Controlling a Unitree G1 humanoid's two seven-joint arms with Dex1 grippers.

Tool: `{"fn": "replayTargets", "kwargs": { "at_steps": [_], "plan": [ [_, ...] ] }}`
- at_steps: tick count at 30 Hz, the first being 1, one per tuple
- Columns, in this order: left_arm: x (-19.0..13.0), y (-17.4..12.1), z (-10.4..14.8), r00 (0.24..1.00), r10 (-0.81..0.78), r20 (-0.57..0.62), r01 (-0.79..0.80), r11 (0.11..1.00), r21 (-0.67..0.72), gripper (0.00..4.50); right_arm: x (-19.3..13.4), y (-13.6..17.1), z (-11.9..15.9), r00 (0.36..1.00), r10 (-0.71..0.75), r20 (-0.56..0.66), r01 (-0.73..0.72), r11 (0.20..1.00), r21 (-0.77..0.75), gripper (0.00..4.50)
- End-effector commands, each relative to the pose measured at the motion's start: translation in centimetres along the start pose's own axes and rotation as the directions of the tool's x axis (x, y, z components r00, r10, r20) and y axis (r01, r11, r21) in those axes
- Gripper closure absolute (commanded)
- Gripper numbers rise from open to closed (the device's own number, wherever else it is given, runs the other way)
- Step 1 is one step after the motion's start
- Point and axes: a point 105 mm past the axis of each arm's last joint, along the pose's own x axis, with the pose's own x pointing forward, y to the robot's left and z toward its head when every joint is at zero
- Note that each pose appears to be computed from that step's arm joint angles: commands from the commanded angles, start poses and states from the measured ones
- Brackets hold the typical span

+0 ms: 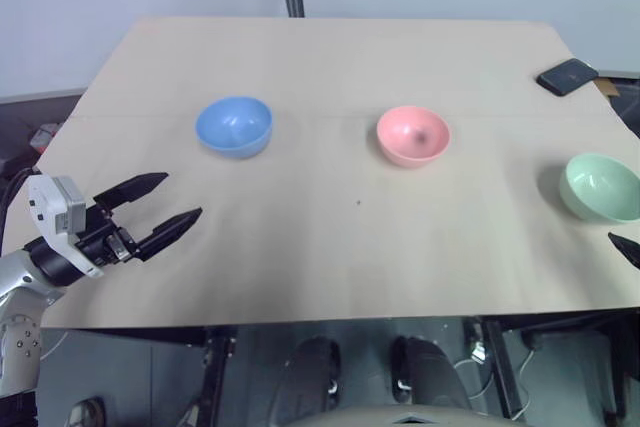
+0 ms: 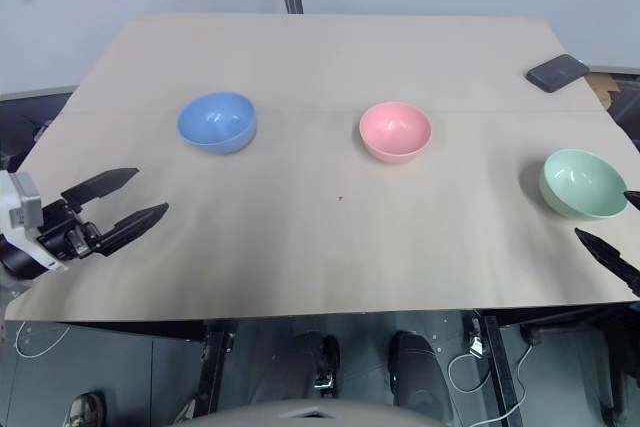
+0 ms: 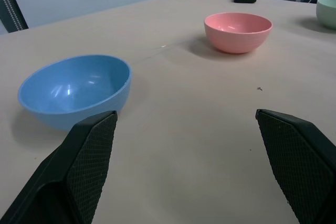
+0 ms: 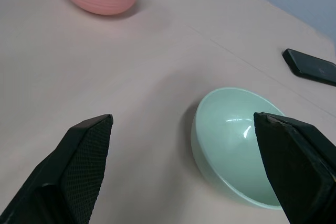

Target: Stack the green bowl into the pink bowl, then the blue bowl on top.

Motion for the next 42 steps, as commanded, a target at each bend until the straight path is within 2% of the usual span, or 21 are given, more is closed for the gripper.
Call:
{"fn": "replayTargets", "kwargs": {
  "at_steps": [1, 8, 12, 16, 21, 23, 26, 27, 29, 32, 33, 37, 39, 42],
  "plan": [
    [0.2, 0.3, 1.4, 1.0, 0.0, 0.023, -0.001, 0.999, 0.038, 0.03, 0.6, -0.2, 2.2, 0.998, -0.005, 0.056, 0.008, 0.999, -0.043, 0.0],
    [1.6, -0.6, 1.7, 0.999, -0.029, 0.044, 0.029, 1.0, 0.008, 0.03, 3.8, 1.6, 2.8, 0.997, 0.052, 0.061, -0.051, 0.998, -0.025, 0.0],
    [2.5, -1.6, 2.3, 0.994, -0.087, 0.07, 0.088, 0.996, -0.004, 0.03, 6.6, 3.4, 4.2, 0.987, 0.13, 0.09, -0.13, 0.992, -0.007, 0.0],
    [4.1, -4.0, 3.1, 0.969, -0.224, 0.101, 0.222, 0.975, 0.025, 0.03, 14.9, 7.1, 7.5, 0.95, 0.303, 0.082, -0.276, 0.931, -0.24, 0.0],
    [4.8, -5.0, 3.9, 0.951, -0.277, 0.138, 0.277, 0.961, 0.017, 0.03, 21.9, 9.9, 9.8, 0.896, 0.443, 0.033, -0.409, 0.852, -0.326, 0.0],
    [5.0, -5.2, 4.0, 0.951, -0.271, 0.147, 0.271, 0.962, 0.022, 0.03, 24.3, 10.9, 9.9, 0.874, 0.486, -0.016, -0.458, 0.81, -0.367, 0.0],
    [5.0, -5.5, 4.1, 0.952, -0.265, 0.153, 0.265, 0.964, 0.022, 0.03, 25.9, 11.3, 8.7, 0.854, 0.513, -0.084, -0.507, 0.786, -0.355, 0.0],
    [5.0, -5.7, 4.0, 0.953, -0.261, 0.155, 0.261, 0.965, 0.022, 0.0, 26.6, 11.2, 8.1, 0.857, 0.504, -0.11, -0.508, 0.788, -0.347, 0.4],
    [4.8, -6.0, 3.9, 0.956, -0.25, 0.155, 0.25, 0.968, 0.021, 0.0, 27.5, 11.1, 7.2, 0.855, 0.497, -0.148, -0.516, 0.788, -0.336, 0.81],
    [4.5, -6.1, 3.8, 0.962, -0.227, 0.154, 0.227, 0.974, 0.018, 0.0, 28.1, 10.8, 7.0, 0.856, 0.49, -0.164, -0.514, 0.778, -0.36, 2.13],
    [4.4, -6.1, 3.8, 0.963, -0.219, 0.155, 0.219, 0.976, 0.016, 0.0, 28.2, 10.9, 7.2, 0.855, 0.494, -0.16, -0.516, 0.776, -0.364, 2.74],
    [4.4, -6.2, 3.6, 0.97, -0.19, 0.155, 0.191, 0.982, 0.007, 0.0, 28.2, 11.4, 8.1, 0.84, 0.525, -0.136, -0.533, 0.751, -0.389, 4.48],
    [4.5, -6.1, 3.5, 0.974, -0.168, 0.152, 0.17, 0.985, -0.001, 0.0, 27.9, 12.0, 8.9, 0.826, 0.552, -0.116, -0.544, 0.724, -0.425, 4.48],
    [4.7, -5.8, 3.1, 0.981, -0.137, 0.137, 0.139, 0.99, -0.01, 0.0, 26.5, 13.6, 10.7, 0.772, 0.631, -0.077, -0.59, 0.667, -0.455, 4.48]
  ]
}}
